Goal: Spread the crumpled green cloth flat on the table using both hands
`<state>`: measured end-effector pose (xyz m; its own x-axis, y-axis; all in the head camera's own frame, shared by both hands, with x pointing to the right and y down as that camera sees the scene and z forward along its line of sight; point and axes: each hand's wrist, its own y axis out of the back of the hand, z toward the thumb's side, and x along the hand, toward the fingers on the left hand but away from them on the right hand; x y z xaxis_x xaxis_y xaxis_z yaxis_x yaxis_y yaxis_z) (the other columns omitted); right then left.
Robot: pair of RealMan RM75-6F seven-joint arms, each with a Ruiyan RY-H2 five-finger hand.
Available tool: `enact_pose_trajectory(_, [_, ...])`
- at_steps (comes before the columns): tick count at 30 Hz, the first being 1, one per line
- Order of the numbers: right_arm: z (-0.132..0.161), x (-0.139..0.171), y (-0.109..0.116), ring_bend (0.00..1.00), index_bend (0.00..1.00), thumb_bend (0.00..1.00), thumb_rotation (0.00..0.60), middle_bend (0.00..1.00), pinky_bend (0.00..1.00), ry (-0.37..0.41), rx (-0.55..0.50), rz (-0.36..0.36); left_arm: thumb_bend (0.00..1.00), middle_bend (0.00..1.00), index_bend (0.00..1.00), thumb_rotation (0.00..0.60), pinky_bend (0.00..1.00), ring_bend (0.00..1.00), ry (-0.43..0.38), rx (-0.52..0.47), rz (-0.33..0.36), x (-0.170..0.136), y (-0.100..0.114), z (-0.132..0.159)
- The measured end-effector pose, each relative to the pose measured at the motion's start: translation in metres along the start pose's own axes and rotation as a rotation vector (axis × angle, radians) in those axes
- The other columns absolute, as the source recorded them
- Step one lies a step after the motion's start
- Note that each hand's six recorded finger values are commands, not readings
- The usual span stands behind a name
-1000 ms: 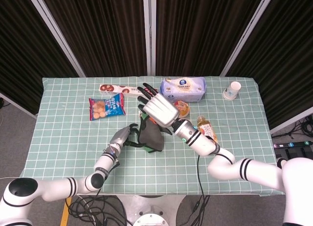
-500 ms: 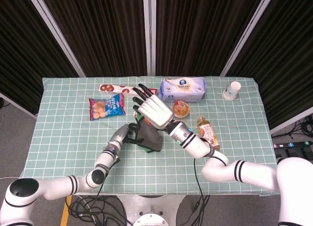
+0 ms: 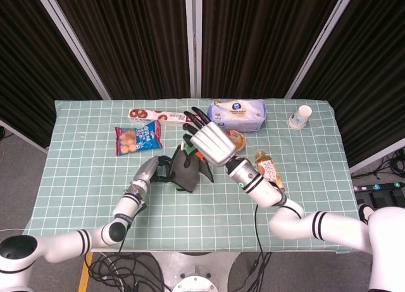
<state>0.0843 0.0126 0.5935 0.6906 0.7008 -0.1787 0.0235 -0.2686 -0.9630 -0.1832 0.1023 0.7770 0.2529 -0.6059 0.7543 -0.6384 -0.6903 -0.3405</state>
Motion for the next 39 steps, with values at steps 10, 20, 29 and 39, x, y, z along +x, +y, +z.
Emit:
enact_pose_trajectory(10, [-0.018, 0.024, 0.01, 0.08, 0.69, 0.46, 0.6, 0.31, 0.08, -0.03, -0.069, -0.017, 0.46, 0.37, 0.81, 0.584, 0.24, 0.19, -0.111, 0.085, 0.044, -0.031, 0.035, 0.012])
enact_pose_trajectory(20, [-0.047, 0.013, 0.016, 0.08, 0.69, 0.46, 0.6, 0.3, 0.08, -0.076, -0.127, -0.029, 0.46, 0.37, 0.81, 0.6, 0.24, 0.19, -0.145, 0.115, 0.168, -0.032, 0.079, 0.024])
enact_pose_trajectory(29, [-0.071, -0.014, 0.023, 0.09, 0.69, 0.45, 0.6, 0.31, 0.07, -0.08, -0.195, -0.084, 0.46, 0.37, 0.8, 0.6, 0.24, 0.19, -0.126, 0.039, 0.405, -0.007, 0.142, 0.033])
enact_pose_trajectory(39, [-0.076, -0.014, -0.001, 0.09, 0.7, 0.44, 0.6, 0.33, 0.06, 0.0, -0.256, -0.053, 0.46, 0.37, 0.8, 0.6, 0.24, 0.19, -0.19, 0.107, 0.48, -0.029, 0.144, 0.023])
